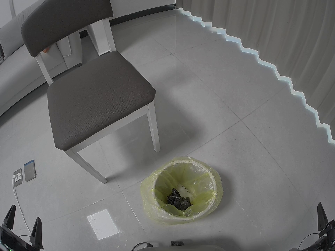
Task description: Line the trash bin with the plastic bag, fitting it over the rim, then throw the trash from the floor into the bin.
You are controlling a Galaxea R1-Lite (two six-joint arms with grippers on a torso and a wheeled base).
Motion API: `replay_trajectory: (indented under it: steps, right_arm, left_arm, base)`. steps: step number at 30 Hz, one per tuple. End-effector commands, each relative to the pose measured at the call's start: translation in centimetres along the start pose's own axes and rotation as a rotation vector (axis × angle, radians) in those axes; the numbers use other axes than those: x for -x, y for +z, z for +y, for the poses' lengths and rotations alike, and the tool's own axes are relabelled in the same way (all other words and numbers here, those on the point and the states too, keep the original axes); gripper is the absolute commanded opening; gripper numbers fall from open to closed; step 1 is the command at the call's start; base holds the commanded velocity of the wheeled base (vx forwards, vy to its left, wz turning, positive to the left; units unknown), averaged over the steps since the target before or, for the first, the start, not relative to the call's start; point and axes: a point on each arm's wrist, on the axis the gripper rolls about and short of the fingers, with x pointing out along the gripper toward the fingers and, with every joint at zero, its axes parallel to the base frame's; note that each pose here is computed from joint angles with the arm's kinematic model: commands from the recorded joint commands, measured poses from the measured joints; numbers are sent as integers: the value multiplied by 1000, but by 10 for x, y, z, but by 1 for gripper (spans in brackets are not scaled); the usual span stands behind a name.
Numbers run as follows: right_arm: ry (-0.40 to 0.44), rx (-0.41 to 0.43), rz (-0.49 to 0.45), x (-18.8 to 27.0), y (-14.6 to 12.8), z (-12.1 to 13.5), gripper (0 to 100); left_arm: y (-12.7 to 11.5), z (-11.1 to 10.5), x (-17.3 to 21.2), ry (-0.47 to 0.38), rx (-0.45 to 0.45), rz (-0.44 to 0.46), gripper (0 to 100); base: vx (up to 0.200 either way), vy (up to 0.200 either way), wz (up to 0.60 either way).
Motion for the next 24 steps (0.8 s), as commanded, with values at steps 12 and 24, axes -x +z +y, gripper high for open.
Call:
replay_trajectory:
  steps: [12, 24]
  right_arm:
    - [29, 6, 53, 0, -9, 1, 100]
    - [28, -2, 53, 0, -9, 1, 100]
  left_arm:
    - [-5, 0, 0, -2, -4, 5, 100]
    - [-5, 0, 0, -2, -4, 5, 100]
  base:
    - [0, 0, 0]
    - [0, 0, 0]
